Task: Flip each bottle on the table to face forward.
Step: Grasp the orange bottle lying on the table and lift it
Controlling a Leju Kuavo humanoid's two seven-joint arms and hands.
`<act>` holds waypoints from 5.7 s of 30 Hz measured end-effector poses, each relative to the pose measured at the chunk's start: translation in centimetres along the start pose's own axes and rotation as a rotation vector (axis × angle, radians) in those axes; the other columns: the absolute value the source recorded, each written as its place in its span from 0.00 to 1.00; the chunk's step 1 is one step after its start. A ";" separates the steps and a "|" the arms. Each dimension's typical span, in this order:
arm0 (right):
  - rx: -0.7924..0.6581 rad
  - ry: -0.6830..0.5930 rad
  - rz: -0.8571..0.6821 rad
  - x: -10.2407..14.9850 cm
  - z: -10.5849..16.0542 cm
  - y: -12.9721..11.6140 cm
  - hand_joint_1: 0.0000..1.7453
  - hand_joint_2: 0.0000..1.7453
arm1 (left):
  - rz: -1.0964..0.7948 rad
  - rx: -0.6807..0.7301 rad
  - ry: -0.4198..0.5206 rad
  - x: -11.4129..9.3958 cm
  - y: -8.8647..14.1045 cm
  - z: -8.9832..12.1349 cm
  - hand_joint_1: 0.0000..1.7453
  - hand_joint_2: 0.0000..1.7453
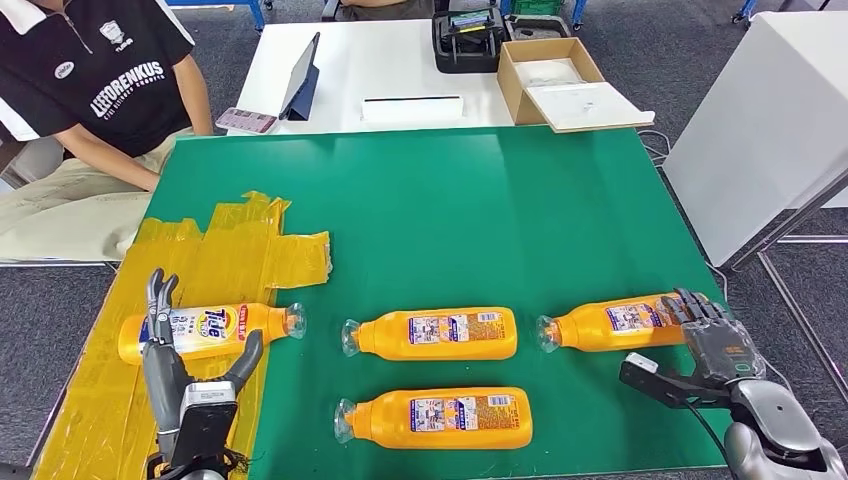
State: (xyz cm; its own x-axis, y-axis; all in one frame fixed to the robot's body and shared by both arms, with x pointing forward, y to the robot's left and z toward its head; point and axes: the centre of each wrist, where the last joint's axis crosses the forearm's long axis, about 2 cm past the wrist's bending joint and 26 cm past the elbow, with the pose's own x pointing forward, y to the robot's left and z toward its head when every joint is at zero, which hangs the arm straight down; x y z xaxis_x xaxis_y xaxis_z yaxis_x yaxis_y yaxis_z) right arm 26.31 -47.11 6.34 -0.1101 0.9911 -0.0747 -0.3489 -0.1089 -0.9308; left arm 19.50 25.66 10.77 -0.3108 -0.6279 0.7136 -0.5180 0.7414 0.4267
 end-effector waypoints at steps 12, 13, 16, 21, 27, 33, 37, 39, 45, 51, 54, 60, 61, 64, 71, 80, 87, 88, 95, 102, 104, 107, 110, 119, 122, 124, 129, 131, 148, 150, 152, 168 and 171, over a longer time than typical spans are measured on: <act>0.053 0.014 -0.070 -0.7 -1.6 -0.2 0.00 1.00 | -0.001 -0.023 0.000 -0.6 -0.5 -0.2 0.00 1.00; 0.036 0.011 -0.059 -0.5 -1.7 -0.3 0.00 1.00 | -0.002 -0.023 0.002 -0.7 -0.5 -0.1 0.00 1.00; -0.002 -0.002 -0.029 0.1 -2.0 -0.3 0.00 1.00 | -0.002 -0.025 0.003 -0.8 -0.4 -0.1 0.00 1.00; -0.016 -0.013 -0.016 0.8 -2.3 -0.4 0.00 1.00 | -0.002 -0.027 0.003 -0.8 -0.5 0.0 0.00 1.00; 0.049 0.002 -0.057 1.0 -2.4 -0.3 0.00 1.00 | 0.003 -0.044 0.009 -1.1 -0.7 -0.1 0.00 1.00; 0.116 0.016 -0.116 0.5 -2.4 -0.6 0.00 1.00 | 0.004 -0.058 0.014 -1.5 -1.2 -0.3 0.00 1.00; 0.183 0.042 -0.150 -0.3 -2.8 -1.6 0.00 1.00 | 0.020 -0.062 0.021 -1.8 -1.8 -0.6 0.00 1.00; 0.220 0.056 -0.161 -0.9 -3.0 -2.2 0.00 1.00 | 0.029 -0.065 0.024 -1.9 -2.1 -0.7 0.00 1.00; 0.294 0.088 -0.181 -2.1 -4.2 -3.6 0.00 1.00 | 0.046 -0.065 0.031 -2.2 -2.9 -1.3 0.00 1.00; 0.344 0.096 -0.186 -2.4 -4.7 -3.4 0.00 1.00 | 0.058 -0.063 0.040 -2.5 -3.4 -1.3 0.00 1.00; 0.402 0.073 -0.215 -2.5 -5.0 -3.6 0.00 1.00 | 0.074 -0.057 0.042 -2.6 -3.7 -1.5 0.00 1.00; 0.497 0.015 -0.242 -2.3 -5.7 -4.3 0.13 1.00 | 0.090 -0.049 0.047 -2.8 -4.2 -1.7 0.00 1.00; 0.508 0.006 -0.240 -2.2 -5.8 -4.4 0.36 1.00 | 0.091 -0.047 0.047 -2.8 -4.3 -1.8 0.00 1.00; 0.523 -0.015 -0.225 -1.8 -6.2 -4.6 0.97 1.00 | 0.095 -0.043 0.049 -2.8 -4.3 -1.9 0.00 1.00; 0.462 -0.069 -0.234 -1.2 -6.3 -4.3 1.00 1.00 | 0.085 -0.057 0.039 -3.0 -4.4 -1.5 0.00 1.00; 0.270 -0.081 -0.229 0.6 -5.2 -2.2 1.00 1.00 | 0.053 -0.096 0.038 -2.7 -4.3 0.0 0.00 1.00; 0.171 -0.103 -0.235 3.0 -4.1 -1.1 1.00 1.00 | 0.048 -0.103 0.042 -1.9 -4.2 0.6 0.00 1.00; 0.168 -0.108 -0.236 3.2 -4.0 -1.1 1.00 1.00 | 0.049 -0.102 0.042 -1.8 -4.2 0.7 0.00 1.00; 0.157 -0.123 -0.240 3.7 -3.7 -0.9 1.00 1.00 | 0.050 -0.099 0.041 -1.7 -4.1 0.6 0.00 1.00; -0.080 -0.041 -0.356 6.6 -2.3 -0.1 1.00 1.00 | 0.049 -0.143 0.030 -1.0 -3.8 0.9 0.00 1.00; -0.232 -0.044 -0.412 8.4 -1.3 -0.3 1.00 1.00 | 0.078 -0.166 0.030 -0.6 -3.6 0.9 0.00 1.00; -0.498 -0.079 -0.496 11.3 0.0 -1.1 1.00 1.00 | 0.156 -0.202 0.033 0.1 -3.7 0.6 0.00 1.00; -0.736 -0.152 -0.546 15.2 0.9 -2.0 1.00 1.00 | 0.293 -0.270 0.045 1.3 -4.3 0.1 0.00 1.00; -1.108 -0.310 -0.519 23.5 2.3 -7.3 1.00 1.00 | 0.470 -0.432 -0.007 5.7 -5.7 -1.6 0.00 1.00; -1.210 -0.277 -0.558 23.5 2.7 -8.7 1.00 1.00 | 0.524 -0.466 0.001 6.2 -5.8 -1.9 0.00 1.00; -1.264 -0.276 -0.600 23.7 2.8 -9.3 1.00 1.00 | 0.570 -0.497 0.006 6.3 -6.0 -2.1 0.00 1.00; -1.342 -0.291 -0.731 24.9 2.1 -10.9 1.00 1.00 | 0.643 -0.564 -0.004 6.9 -6.4 -2.6 0.00 1.00; -1.358 -0.306 -0.748 25.4 1.8 -11.6 1.00 1.00 | 0.660 -0.580 -0.015 7.2 -6.6 -2.7 0.00 1.00; -1.253 -0.411 -0.941 29.7 -1.0 -11.8 1.00 1.00 | 0.962 -0.645 0.041 8.7 -7.4 -3.0 0.00 1.00; -1.207 -0.421 -1.057 30.6 -1.5 -11.3 1.00 1.00 | 0.988 -0.627 0.049 8.7 -7.4 -3.1 0.00 1.00; -1.120 -0.443 -1.194 31.9 -1.8 -10.9 1.00 1.00 | 1.005 -0.606 0.052 8.8 -7.3 -3.2 0.00 1.00; -0.552 -0.787 -1.342 39.3 -1.3 -8.6 1.00 1.00 | 1.014 -0.574 0.035 9.6 -7.6 -3.7 0.00 1.00; -0.519 -0.808 -1.324 39.8 -1.3 -8.5 1.00 1.00 | 1.015 -0.569 0.027 9.8 -7.6 -3.9 0.00 1.00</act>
State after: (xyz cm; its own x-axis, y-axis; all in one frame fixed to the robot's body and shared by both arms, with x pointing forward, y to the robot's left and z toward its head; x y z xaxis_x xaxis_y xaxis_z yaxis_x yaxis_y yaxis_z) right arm 26.16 -6.65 10.83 -0.4944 0.0533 0.8676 -0.2770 0.9364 -0.2153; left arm 23.56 14.80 16.66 -0.3572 0.3157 0.8791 0.3937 0.9043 -0.1647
